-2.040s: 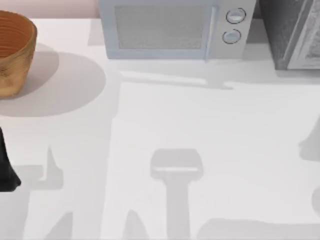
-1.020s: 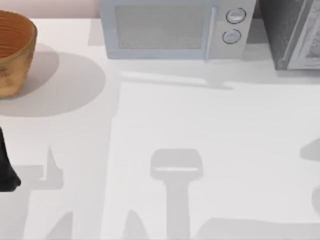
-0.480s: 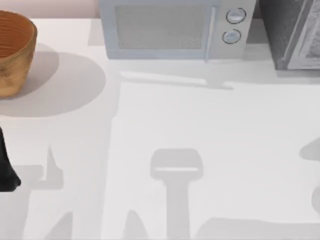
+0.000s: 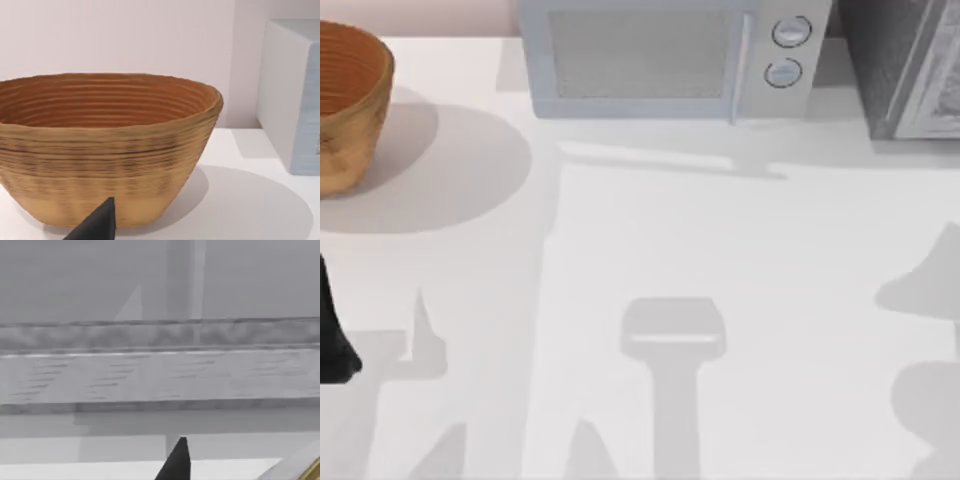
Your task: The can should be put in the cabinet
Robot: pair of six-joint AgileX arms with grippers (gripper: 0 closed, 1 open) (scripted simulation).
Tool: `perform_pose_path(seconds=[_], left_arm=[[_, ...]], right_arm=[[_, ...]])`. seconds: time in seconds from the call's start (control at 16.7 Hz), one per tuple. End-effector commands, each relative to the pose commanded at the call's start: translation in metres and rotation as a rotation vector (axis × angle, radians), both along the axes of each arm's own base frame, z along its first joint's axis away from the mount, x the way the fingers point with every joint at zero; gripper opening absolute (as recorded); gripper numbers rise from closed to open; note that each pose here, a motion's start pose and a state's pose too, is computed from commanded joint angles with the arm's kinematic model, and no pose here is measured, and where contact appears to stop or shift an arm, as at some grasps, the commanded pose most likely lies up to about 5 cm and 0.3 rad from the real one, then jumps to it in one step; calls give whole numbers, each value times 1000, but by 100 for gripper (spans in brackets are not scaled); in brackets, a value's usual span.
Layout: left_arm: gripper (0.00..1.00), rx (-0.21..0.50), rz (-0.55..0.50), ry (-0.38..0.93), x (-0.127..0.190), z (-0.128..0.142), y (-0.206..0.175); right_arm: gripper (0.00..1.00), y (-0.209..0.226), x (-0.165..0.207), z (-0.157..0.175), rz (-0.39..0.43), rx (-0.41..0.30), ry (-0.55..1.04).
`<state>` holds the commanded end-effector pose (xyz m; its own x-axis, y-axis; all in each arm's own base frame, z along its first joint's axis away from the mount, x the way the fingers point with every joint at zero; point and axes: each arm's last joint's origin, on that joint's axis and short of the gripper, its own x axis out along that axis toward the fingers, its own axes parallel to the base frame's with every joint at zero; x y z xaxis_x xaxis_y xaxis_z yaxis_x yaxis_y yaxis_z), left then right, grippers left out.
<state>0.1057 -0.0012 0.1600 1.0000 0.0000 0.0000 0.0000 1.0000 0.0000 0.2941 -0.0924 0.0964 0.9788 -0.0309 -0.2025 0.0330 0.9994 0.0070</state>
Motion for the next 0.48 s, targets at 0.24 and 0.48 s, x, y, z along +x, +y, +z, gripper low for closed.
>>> perform_pose_path(seconds=[0.24,0.48], left_arm=[[100,0,0,0,0,0,0],[100,0,0,0,0,0,0]], right_arm=[[0,3,-4,50,12,3,13],[0,7,-11,85,19,-5,-7]])
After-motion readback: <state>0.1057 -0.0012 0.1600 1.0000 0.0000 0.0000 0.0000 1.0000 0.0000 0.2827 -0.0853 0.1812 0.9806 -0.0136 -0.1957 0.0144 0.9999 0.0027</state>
